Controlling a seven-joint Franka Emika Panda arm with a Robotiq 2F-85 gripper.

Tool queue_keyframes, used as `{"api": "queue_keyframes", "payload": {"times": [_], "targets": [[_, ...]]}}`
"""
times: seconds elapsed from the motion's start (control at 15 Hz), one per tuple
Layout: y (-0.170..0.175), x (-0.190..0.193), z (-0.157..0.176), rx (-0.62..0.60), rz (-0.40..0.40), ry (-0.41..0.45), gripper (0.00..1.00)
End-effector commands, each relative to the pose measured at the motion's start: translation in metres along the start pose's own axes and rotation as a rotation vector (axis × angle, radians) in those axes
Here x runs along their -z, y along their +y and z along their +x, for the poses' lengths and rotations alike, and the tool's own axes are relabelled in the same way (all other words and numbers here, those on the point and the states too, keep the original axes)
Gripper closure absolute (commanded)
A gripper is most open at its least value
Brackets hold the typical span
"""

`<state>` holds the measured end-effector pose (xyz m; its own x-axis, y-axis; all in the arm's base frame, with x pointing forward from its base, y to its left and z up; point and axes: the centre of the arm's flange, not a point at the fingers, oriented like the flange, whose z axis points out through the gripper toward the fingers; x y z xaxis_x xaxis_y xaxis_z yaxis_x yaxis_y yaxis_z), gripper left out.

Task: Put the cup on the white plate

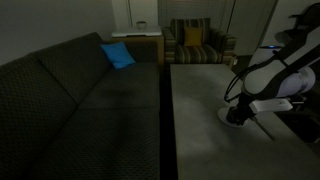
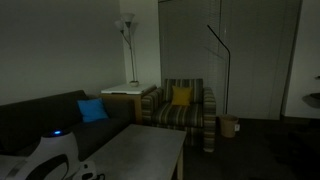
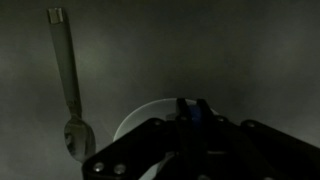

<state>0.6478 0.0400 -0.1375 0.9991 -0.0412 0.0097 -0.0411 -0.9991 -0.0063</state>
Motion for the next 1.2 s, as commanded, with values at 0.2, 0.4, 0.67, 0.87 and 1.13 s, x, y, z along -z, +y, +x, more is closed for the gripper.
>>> {"api": "queue_keyframes", "payload": {"times": [0.2, 0.4, 0.67, 0.87, 1.13], "targets": [[0.0001, -0.0353, 0.0223, 0.014, 0.014, 0.001, 0.84], [-0.0002, -0.0354, 0.0225, 0.013, 0.015, 0.002, 0.74], [-0.0004, -0.0352, 0.0224, 0.013, 0.016, 0.003, 0.83], [-0.0005, -0.035, 0.0225, 0.011, 0.017, 0.004, 0.59], [-0.0006, -0.0301, 0.0202, 0.004, 0.007, 0.001, 0.26]]}}
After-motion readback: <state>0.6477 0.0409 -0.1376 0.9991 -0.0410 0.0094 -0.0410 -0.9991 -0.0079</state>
